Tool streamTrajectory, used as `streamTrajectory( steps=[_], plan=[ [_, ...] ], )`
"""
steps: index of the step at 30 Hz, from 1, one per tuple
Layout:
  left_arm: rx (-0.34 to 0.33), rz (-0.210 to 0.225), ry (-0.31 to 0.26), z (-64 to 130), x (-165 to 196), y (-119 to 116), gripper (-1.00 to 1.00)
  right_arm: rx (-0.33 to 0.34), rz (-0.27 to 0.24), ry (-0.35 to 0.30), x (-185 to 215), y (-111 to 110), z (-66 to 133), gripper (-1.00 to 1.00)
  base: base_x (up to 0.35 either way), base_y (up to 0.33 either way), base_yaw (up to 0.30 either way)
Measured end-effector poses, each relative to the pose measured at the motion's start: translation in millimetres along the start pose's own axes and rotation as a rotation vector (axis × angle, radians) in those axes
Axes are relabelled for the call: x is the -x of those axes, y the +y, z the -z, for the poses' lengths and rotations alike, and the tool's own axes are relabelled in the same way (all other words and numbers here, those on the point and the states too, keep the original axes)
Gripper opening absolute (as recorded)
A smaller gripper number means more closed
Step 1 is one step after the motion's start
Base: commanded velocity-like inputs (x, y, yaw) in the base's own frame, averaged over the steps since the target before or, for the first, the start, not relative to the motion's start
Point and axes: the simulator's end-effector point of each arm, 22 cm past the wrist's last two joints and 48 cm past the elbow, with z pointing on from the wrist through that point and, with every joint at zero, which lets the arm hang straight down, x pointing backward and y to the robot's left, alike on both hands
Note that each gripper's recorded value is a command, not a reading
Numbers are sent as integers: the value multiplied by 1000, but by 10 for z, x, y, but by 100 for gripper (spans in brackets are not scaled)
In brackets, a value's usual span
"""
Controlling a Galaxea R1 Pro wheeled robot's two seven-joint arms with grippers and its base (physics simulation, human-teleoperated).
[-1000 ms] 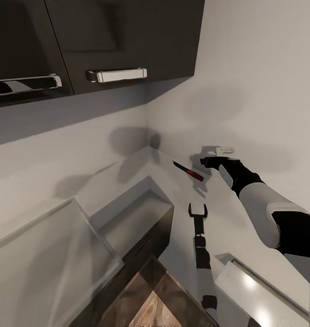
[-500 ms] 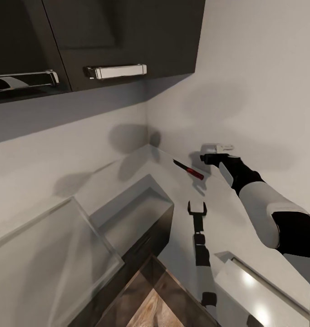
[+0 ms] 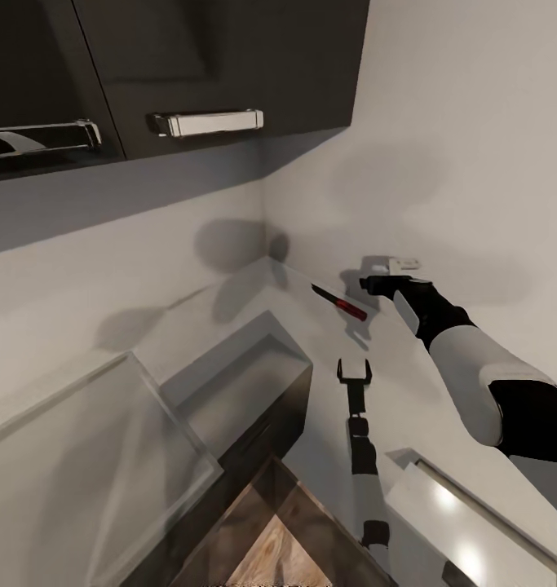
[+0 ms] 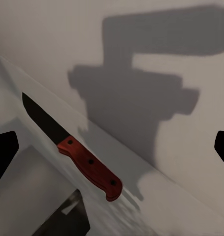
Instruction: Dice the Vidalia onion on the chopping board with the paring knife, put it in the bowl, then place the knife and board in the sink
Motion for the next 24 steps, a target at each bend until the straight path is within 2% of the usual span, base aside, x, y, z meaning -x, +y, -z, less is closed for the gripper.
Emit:
streamTrajectory(
  steps=[24],
  plan=[
    [3, 1, 40, 45, -135, 8, 100, 1, 1, 36, -273, 12, -166, 100, 0, 0, 0]
  ],
)
